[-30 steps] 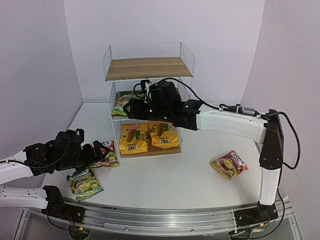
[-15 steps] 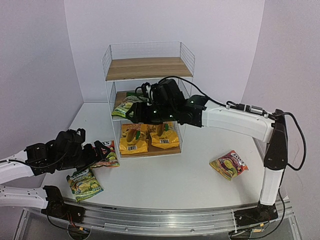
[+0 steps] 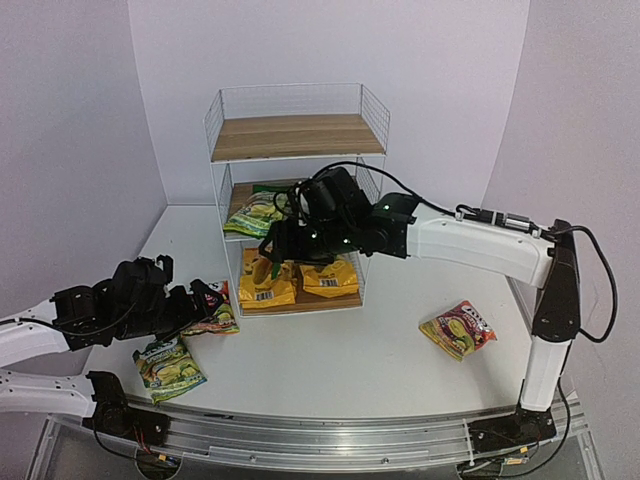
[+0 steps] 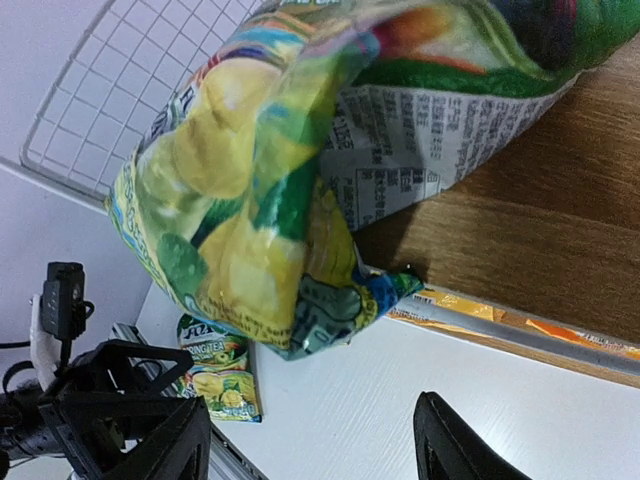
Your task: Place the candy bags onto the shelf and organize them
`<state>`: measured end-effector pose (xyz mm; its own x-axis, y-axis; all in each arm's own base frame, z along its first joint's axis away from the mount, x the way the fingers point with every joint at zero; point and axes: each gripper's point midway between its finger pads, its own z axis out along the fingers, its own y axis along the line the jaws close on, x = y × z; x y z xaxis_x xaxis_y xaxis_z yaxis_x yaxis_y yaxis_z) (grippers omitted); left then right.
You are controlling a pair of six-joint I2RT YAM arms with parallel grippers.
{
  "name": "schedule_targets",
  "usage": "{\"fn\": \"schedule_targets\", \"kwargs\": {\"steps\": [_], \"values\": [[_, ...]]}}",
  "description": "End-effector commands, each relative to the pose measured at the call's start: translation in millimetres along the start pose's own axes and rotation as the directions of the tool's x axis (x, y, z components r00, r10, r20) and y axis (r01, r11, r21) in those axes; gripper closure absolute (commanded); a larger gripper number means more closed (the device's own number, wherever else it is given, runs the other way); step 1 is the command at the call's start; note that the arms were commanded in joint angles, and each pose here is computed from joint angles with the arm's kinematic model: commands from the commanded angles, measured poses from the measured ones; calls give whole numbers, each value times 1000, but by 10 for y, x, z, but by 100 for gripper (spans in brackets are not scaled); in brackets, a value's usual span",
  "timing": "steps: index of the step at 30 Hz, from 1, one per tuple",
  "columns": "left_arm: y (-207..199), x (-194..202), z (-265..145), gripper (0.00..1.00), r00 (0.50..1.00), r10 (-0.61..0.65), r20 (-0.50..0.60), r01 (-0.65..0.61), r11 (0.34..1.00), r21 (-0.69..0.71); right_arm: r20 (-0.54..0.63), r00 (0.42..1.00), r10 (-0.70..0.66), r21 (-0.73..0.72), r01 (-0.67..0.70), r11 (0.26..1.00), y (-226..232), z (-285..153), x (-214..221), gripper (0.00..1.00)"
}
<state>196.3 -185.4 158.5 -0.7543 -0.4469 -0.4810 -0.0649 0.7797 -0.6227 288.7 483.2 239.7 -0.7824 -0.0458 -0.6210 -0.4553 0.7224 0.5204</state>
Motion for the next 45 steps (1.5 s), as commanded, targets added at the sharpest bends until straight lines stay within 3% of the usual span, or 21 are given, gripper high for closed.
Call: {"fn": "schedule_targets", "kwargs": {"steps": [1, 13, 23, 29, 36, 45], "values": [[-81, -28, 24, 0, 1000, 15, 6, -15, 1000, 27, 91, 994, 55, -128, -43, 991, 361, -78, -354, 36], [-107, -55, 0, 0, 1000, 13, 24, -14, 999, 51, 123, 974, 192, -309, -146, 940, 684, -184, -541, 38], [-123, -34, 47, 0, 1000, 24, 13, -25, 999, 48, 157, 975, 156, -412, -79, 908, 892, -482, -597, 38], [-142, -37, 50, 0, 1000, 23, 13, -23, 998, 54, 222, 968, 120, -370, -30, 928, 813, -594, -648, 42], [-129, -38, 45, 1, 1000, 20, 15, -21, 998, 52, 348, 932, 98, -217, -22, 976, 465, -684, -763, 42], [-125, -26, 80, 0, 1000, 26, 12, -27, 999, 44, 328, 945, 11, -257, 78, 963, 684, -440, -786, 44]]}}
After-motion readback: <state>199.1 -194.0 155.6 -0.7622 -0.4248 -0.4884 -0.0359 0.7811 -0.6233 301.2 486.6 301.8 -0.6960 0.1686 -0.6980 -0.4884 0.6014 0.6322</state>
